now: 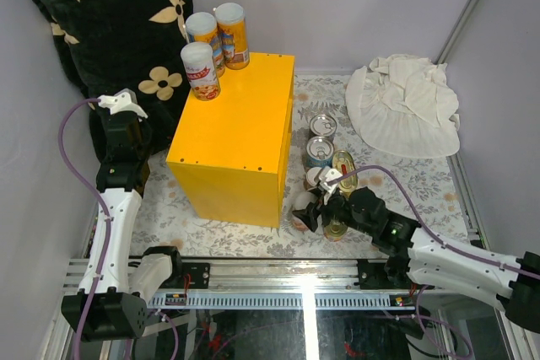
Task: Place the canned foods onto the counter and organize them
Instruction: Pick up the canned food from the center of the board.
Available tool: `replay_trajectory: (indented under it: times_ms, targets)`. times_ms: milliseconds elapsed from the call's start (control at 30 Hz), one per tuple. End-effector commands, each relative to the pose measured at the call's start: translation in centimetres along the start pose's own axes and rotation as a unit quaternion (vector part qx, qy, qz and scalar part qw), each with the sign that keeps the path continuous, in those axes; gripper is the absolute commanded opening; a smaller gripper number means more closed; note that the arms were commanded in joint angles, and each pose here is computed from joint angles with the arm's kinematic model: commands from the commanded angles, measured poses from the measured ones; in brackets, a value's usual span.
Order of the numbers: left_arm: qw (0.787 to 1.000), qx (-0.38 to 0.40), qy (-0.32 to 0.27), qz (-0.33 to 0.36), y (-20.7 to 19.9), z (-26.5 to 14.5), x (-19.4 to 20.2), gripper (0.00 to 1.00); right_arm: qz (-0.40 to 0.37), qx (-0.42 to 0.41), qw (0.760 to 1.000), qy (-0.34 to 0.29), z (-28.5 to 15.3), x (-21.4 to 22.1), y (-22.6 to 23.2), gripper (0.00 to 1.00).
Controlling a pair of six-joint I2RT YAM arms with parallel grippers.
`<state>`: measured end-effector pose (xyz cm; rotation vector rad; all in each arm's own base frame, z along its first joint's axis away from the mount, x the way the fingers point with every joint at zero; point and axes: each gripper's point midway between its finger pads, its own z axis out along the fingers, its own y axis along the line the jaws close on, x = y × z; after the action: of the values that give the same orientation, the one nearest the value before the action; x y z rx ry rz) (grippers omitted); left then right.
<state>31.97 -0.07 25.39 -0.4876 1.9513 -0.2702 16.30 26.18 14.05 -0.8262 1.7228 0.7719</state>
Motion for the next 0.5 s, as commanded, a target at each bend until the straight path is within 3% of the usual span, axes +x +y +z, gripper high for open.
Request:
replay_trajectory:
  times_ms: [0,467]
  targets:
    - [1.0,0.012,-0.007,0.0,-0.4,-0.2,-0.1,1.0,-0.011,0.008,0.993,-0.118,-2.6,-10.5,0.4,0.0]
    - [1.0,0.019,-0.013,-0.002,-0.8,-0.5,-0.4,1.0,-0.013,0.05,0.99,-0.135,-6.3,-18.7,-0.3,0.0]
